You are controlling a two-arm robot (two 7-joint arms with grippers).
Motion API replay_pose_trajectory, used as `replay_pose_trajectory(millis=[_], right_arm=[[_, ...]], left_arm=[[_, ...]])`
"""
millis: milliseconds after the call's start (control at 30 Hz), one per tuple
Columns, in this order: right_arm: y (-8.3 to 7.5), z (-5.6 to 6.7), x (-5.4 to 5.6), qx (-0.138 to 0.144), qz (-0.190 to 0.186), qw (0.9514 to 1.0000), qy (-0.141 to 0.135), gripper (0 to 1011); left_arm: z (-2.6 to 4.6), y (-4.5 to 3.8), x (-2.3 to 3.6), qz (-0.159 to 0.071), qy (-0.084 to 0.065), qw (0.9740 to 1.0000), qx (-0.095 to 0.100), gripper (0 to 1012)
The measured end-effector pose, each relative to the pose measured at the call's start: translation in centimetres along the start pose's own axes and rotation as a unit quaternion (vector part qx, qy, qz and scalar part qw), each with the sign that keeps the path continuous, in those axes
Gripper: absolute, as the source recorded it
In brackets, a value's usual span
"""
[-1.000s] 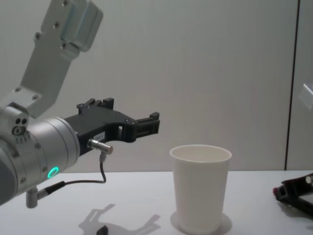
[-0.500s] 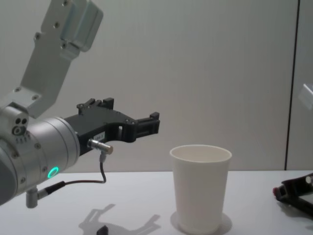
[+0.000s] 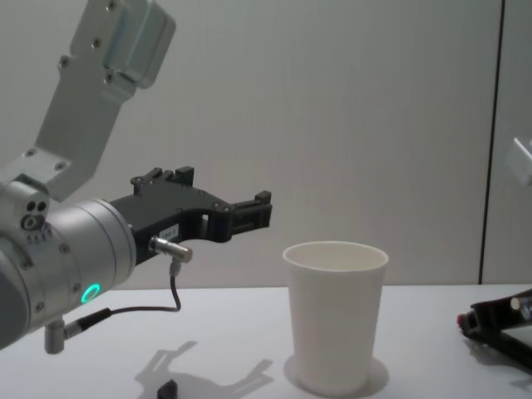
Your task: Place the pen into the pen holder.
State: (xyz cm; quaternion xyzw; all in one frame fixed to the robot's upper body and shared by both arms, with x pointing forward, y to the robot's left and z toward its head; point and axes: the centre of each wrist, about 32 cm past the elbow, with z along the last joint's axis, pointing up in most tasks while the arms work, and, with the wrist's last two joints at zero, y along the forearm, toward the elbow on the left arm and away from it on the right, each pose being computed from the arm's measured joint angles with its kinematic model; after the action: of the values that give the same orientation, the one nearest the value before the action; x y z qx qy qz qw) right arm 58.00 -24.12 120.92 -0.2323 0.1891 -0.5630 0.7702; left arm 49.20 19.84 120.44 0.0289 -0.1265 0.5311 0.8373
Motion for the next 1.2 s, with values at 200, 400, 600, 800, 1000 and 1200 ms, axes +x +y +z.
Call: replay_pose_trajectory(millis=[200,400,600,800,1000,1200], right_arm=[[-0.2,-0.5,-0.6,0.022,0.0,0.9997,0.012,182],[-0.6,-0.7,-0.8,0.061,-0.004,0.9978,0.025,182],[-1.1,-0.8,-0.9,0.108,-0.011,0.9934,0.037,182],[-1.6,-0.7,-1.2,0.159,-0.018,0.9859,0.048,182],[-2.1,-0.5,-1.6,0.209,-0.022,0.9761,0.056,182],[-2.7,-0.1,-2.1,0.26,-0.022,0.9633,0.061,182]], left_arm=[[0.0,0.0,0.0,0.0,0.0,1.0,0.0,1001],[0.0,0.0,0.0,0.0,0.0,1.0,0.0,1001],[0.0,0.0,0.0,0.0,0.0,1.0,0.0,1001],[0.0,0.0,0.0,0.0,0.0,1.0,0.0,1001],[0.0,0.0,0.0,0.0,0.0,1.0,0.0,1001],[0.0,0.0,0.0,0.0,0.0,1.0,0.0,1001]])
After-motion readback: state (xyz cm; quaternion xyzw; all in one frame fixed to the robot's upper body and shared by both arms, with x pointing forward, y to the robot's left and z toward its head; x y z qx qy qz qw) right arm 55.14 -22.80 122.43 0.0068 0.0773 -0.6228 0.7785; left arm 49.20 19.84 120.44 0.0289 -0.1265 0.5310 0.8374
